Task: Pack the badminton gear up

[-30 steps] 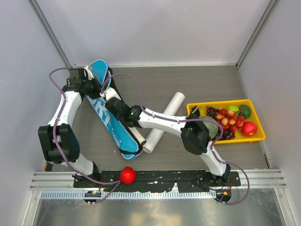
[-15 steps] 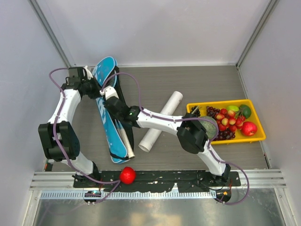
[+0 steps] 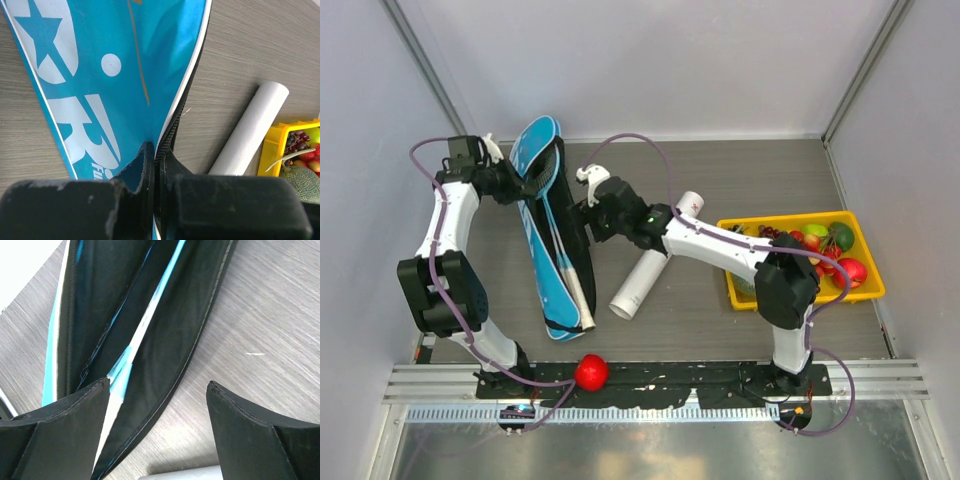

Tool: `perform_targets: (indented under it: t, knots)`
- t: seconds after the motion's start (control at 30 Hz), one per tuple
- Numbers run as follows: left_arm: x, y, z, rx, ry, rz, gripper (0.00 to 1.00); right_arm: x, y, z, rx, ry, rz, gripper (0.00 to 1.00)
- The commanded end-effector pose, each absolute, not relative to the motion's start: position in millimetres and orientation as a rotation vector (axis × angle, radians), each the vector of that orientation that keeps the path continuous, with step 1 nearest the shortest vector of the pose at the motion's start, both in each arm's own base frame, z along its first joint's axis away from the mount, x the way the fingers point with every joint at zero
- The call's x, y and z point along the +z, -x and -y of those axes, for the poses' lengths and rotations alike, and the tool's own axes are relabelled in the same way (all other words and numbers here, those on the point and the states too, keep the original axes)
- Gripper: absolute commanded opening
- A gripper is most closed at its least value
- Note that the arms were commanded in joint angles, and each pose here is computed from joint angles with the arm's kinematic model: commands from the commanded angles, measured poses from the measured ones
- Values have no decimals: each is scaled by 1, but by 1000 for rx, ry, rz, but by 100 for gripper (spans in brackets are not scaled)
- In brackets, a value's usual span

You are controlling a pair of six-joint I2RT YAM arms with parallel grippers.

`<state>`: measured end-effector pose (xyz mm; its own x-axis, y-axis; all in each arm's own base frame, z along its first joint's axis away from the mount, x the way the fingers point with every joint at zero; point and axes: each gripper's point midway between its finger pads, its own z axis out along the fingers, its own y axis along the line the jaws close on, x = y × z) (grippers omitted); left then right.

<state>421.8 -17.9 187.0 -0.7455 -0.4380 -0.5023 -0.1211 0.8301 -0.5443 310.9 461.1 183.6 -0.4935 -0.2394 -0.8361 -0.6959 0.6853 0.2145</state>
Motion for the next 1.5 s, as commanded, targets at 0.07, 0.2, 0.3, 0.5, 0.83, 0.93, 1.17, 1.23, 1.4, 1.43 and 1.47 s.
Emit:
perform_targets:
  t: [0.07, 0.2, 0.3, 0.5, 0.83, 0.93, 1.17, 1.23, 1.4, 1.43, 1.47]
  knots:
    - [230, -429, 25, -737, 313, -2258, 0, 173, -321, -463, 839, 733, -2110, 82]
    - [233, -428, 27, -746, 302, -2257, 0, 145, -333, -470, 840, 721, -2172, 82]
    - [235, -428, 24, -736, 298, -2253, 0, 121, -338, -476, 861, 714, -2216, 82]
    - [234, -427, 24, -741, 297, -2255, 0, 88, -341, -485, 924, 682, -2275, 80]
    - [229, -427, 22, -740, 320, -2245, 0, 59, -333, -501, 1058, 663, -2328, 59]
    - [233, -433, 18, -742, 347, -2181, 0, 72, -331, -505, 1108, 641, -2312, 31]
    - [242, -445, 4, -695, 393, -2135, 7, 195, -339, -498, 1188, 531, -2101, 5]
    - [236, -445, 4, -697, 401, -2162, 14, 223, -342, -494, 1176, 492, -2060, 5]
    - [202, -429, 7, -704, 413, -2237, 20, 234, -345, -492, 1181, 416, -2035, 5]
    - [197, -425, 6, -693, 418, -2248, 23, 230, -345, -492, 1175, 406, -2044, 5]
    - [189, -419, 8, -694, 422, -2264, 26, 223, -346, -492, 1169, 390, -2057, 6]
